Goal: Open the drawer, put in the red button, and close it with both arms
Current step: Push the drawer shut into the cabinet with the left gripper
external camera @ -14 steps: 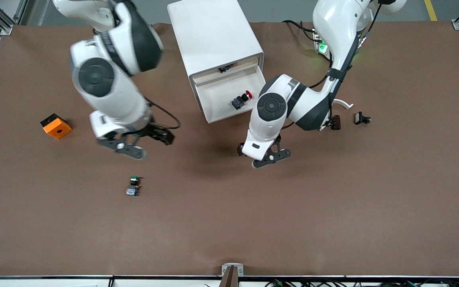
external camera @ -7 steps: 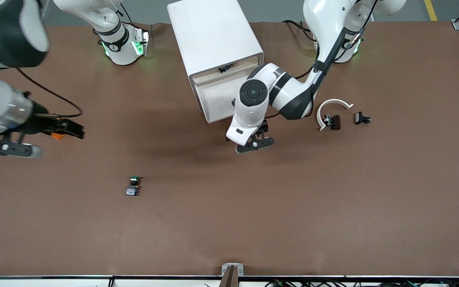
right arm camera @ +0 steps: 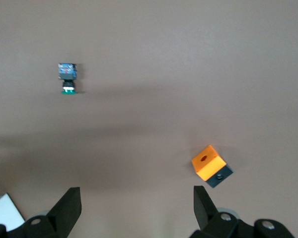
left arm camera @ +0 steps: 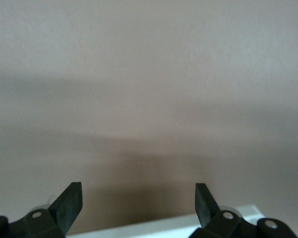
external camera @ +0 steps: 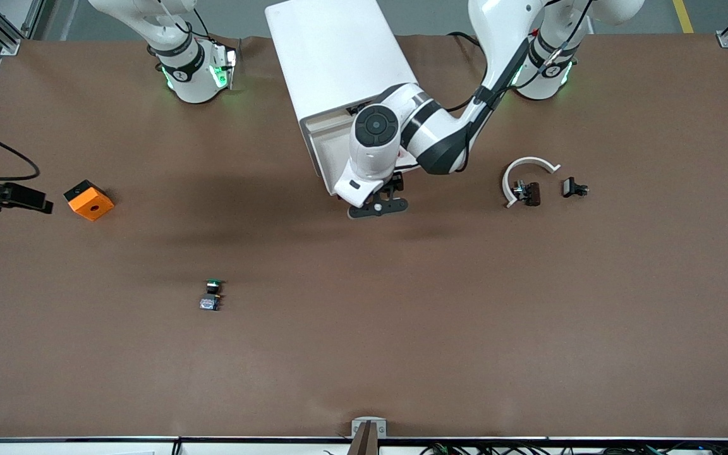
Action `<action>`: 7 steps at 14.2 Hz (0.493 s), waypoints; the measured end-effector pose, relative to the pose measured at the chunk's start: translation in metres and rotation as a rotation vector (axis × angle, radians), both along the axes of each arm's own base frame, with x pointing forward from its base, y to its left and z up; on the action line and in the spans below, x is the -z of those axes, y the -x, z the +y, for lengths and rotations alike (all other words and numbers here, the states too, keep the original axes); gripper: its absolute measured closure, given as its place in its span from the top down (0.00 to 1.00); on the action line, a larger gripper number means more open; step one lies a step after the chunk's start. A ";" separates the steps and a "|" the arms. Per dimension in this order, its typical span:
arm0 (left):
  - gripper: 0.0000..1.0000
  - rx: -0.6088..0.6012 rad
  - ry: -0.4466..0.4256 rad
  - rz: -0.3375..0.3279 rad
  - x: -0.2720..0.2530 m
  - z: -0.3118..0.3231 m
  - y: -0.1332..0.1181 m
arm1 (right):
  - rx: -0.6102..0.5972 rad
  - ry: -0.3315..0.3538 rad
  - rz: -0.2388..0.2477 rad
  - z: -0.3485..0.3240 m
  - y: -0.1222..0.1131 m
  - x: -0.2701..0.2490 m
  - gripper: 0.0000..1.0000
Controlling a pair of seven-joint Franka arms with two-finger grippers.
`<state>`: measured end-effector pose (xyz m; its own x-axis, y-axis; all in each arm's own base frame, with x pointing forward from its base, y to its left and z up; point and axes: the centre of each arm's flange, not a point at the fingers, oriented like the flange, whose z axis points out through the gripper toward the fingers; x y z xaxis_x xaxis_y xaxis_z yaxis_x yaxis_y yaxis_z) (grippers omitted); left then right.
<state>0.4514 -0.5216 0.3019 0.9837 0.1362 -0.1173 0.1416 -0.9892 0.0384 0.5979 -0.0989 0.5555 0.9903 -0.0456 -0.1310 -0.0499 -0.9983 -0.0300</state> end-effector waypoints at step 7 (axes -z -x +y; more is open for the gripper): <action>1.00 -0.007 0.005 0.037 0.004 -0.021 0.032 | -0.004 -0.006 0.010 -0.014 0.004 0.003 1.00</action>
